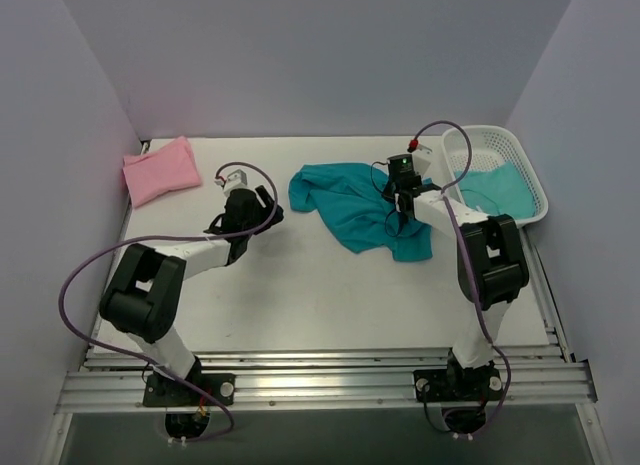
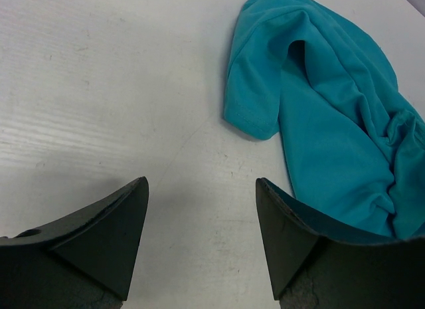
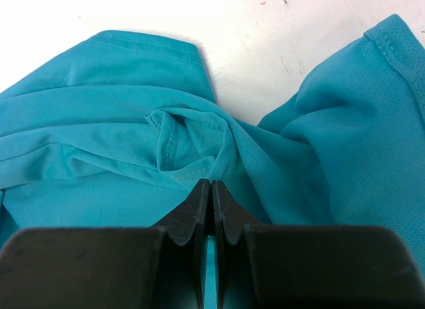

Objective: Fold and stack the t-shirts
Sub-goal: Flatten out the tshirt

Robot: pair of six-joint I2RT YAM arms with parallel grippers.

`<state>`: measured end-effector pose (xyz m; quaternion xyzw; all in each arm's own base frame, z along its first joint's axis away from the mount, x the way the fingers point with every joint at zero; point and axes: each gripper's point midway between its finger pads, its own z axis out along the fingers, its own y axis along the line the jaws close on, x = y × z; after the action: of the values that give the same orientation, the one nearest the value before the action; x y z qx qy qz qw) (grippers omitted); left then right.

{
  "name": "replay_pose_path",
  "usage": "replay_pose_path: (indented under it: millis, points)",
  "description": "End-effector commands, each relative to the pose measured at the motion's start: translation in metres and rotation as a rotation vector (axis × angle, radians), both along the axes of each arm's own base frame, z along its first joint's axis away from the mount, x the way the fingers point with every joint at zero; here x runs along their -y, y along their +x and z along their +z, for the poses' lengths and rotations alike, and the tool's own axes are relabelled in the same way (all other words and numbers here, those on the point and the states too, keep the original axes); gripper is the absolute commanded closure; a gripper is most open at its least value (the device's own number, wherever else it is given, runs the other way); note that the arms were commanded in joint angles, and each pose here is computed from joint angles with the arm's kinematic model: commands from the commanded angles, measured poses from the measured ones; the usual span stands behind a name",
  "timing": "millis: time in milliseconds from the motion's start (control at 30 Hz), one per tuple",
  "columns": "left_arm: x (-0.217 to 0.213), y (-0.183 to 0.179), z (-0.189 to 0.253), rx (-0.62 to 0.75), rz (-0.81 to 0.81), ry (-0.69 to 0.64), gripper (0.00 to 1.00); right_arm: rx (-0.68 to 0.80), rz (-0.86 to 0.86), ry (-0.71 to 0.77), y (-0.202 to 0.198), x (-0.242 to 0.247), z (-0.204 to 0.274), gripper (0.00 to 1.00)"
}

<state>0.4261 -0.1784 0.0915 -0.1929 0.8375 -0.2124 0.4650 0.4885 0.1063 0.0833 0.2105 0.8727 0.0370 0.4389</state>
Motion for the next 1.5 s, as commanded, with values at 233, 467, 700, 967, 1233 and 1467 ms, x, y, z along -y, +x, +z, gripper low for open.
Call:
replay_pose_path:
  millis: [233,467,700,967,1233,1467]
  points:
    - [0.026,0.070,-0.008,0.057,-0.041,-0.021,0.26,0.029,-0.003,-0.003,0.004,0.004,0.010,1.00]
    - [0.030,0.099,-0.023,0.064,-0.076,-0.021,0.29,0.042,-0.006,0.012,0.005,0.006,0.014,1.00]
    - [0.043,0.110,-0.040,0.048,-0.113,-0.053,0.32,0.038,-0.015,0.013,0.008,0.013,0.009,1.00]
    - [0.059,0.109,-0.043,0.037,-0.163,-0.109,0.56,0.029,-0.018,0.016,0.012,0.015,0.000,1.00]
    - [0.079,0.110,-0.044,0.028,-0.209,-0.112,0.84,0.017,-0.017,0.025,0.014,0.017,-0.009,1.00]
    - [0.082,0.115,-0.028,0.052,-0.235,-0.104,0.98,0.022,-0.012,0.034,0.014,0.018,-0.007,1.00]
